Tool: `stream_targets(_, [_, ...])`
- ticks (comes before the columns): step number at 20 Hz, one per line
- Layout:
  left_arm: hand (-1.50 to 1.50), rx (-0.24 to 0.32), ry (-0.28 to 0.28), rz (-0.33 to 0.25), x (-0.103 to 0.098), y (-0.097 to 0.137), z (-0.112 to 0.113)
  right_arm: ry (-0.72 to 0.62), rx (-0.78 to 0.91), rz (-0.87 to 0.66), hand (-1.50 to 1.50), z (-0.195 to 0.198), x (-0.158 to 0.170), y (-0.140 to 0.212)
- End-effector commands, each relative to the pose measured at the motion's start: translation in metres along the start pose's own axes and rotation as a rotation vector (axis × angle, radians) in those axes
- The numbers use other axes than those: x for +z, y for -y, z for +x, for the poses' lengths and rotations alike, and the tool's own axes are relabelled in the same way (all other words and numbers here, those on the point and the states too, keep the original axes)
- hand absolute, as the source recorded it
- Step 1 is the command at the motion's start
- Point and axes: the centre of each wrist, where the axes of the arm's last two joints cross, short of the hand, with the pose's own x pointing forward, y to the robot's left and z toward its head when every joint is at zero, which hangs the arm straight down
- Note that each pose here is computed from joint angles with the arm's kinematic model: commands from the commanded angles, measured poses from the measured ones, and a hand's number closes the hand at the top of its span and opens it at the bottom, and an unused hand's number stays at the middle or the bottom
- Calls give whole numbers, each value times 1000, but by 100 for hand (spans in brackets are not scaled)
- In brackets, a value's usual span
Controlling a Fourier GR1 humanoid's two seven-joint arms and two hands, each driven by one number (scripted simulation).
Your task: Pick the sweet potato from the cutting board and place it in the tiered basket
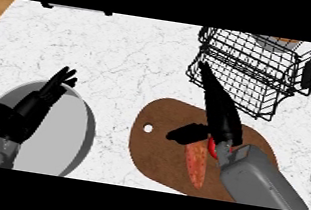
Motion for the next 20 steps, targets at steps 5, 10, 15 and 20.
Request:
stream_targets(5, [0, 91, -9, -18, -4, 31, -5, -204, 531, 241, -150, 50, 9, 19])
stream_targets(10, [0, 101, -5, -11, -4, 31, -6, -277, 577, 317, -150, 92, 28, 27])
stream_targets(15, [0, 107, 16, -12, -6, 41, -6, -323, 558, 302, -150, 99, 42, 11])
stream_targets(20, [0, 92, 7, -12, 4, 32, -12, -377, 605, 192, -150, 87, 34, 21])
